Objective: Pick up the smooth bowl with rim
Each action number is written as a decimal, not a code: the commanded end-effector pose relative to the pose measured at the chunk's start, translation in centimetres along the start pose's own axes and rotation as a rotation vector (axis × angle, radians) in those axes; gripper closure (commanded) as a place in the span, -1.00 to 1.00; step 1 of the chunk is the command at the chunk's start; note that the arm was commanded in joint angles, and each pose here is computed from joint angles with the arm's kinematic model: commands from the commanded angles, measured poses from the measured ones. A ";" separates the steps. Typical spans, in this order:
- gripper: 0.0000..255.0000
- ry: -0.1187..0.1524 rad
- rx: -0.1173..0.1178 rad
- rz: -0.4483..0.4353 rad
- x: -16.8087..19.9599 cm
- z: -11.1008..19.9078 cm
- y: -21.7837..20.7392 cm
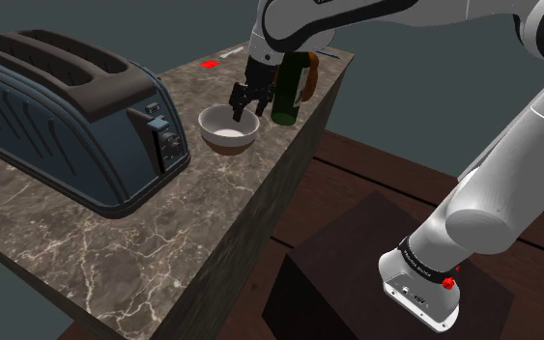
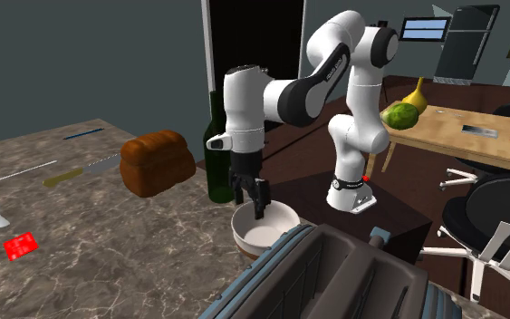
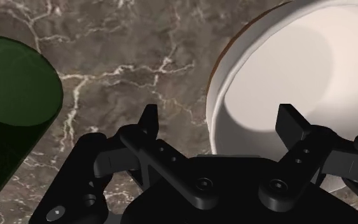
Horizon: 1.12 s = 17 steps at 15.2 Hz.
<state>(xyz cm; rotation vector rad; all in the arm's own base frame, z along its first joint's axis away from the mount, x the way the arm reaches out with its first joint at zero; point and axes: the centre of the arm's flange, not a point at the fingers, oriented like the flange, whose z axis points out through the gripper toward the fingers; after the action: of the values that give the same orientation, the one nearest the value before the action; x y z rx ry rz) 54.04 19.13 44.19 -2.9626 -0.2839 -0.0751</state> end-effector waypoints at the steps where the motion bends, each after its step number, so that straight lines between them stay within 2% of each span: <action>1: -1.00 0.001 0.000 0.000 -0.1 0.7 0.2; 2: -1.00 0.001 0.000 0.000 -0.1 0.7 0.2; 3: 1.00 0.001 0.000 0.000 -0.1 0.6 0.2; 12: 1.00 0.001 0.000 0.000 -0.1 0.7 0.2; 17: 1.00 0.001 0.000 0.000 0.1 -1.9 -0.2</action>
<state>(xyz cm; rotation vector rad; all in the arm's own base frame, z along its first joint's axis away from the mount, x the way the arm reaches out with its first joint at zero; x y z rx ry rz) 54.11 19.00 45.57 -2.9625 -0.2839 -0.0755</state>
